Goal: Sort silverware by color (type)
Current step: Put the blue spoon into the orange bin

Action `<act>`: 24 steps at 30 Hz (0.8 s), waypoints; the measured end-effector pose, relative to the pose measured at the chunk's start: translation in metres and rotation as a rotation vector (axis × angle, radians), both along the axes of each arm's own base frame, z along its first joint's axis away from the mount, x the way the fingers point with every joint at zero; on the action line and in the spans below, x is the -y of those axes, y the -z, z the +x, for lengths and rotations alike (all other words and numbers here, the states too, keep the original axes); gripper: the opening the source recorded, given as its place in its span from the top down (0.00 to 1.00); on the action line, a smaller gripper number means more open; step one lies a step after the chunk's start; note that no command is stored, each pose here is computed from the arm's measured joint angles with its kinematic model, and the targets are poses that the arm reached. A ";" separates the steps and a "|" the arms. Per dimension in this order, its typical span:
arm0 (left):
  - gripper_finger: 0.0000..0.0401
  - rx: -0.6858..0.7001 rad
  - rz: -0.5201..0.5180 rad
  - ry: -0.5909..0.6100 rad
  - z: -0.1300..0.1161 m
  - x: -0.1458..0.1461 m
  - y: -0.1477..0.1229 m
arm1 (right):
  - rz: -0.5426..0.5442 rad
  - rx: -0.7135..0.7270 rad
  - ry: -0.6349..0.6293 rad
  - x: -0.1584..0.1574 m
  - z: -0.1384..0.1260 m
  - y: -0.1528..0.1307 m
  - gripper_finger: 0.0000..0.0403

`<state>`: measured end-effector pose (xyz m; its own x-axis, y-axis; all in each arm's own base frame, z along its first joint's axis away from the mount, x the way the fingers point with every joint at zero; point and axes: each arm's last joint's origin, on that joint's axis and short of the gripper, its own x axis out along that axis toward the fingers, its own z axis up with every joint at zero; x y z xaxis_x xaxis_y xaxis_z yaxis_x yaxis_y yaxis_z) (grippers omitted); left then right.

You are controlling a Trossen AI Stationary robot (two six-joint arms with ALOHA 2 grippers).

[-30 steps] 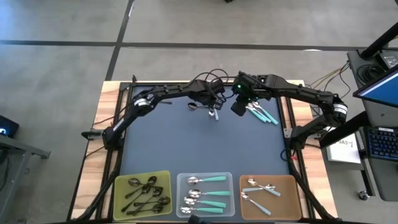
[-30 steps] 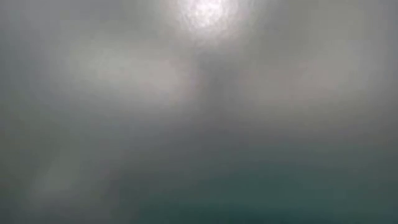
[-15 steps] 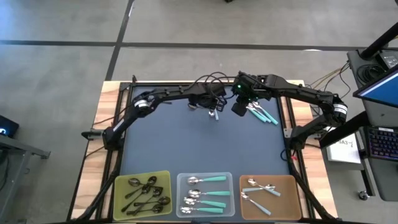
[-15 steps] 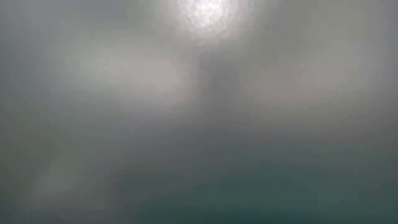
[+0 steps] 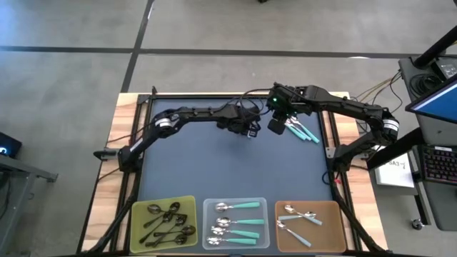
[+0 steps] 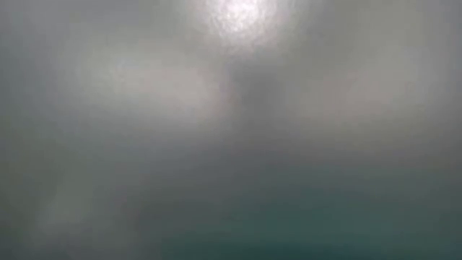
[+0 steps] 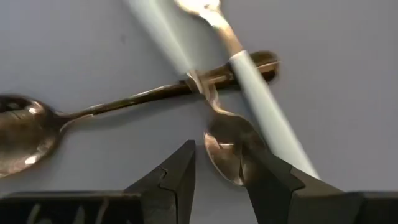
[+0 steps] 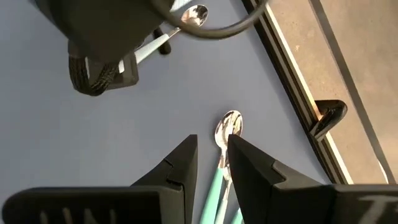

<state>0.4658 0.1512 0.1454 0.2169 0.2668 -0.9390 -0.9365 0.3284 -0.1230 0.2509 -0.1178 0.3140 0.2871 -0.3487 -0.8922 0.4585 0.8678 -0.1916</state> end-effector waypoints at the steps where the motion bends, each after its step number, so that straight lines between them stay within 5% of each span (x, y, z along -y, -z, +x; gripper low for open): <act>1: 0.72 0.008 -0.010 -0.011 -0.001 0.001 0.003 | -0.001 -0.001 -0.002 0.000 0.000 0.000 0.80; 9: 0.73 -0.007 -0.054 -0.029 -0.009 0.005 0.024 | -0.005 -0.009 -0.019 0.000 0.000 0.000 0.80; 24: 0.76 -0.264 -0.102 0.185 -0.021 0.064 0.032 | -0.002 -0.030 -0.032 -0.001 -0.002 0.001 0.80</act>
<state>0.4452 0.0874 0.1138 -0.0010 0.1477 -0.9890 -0.8662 0.4940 0.0747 0.2492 -0.1170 0.3133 0.2711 -0.3411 -0.9001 0.4241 0.8818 -0.2064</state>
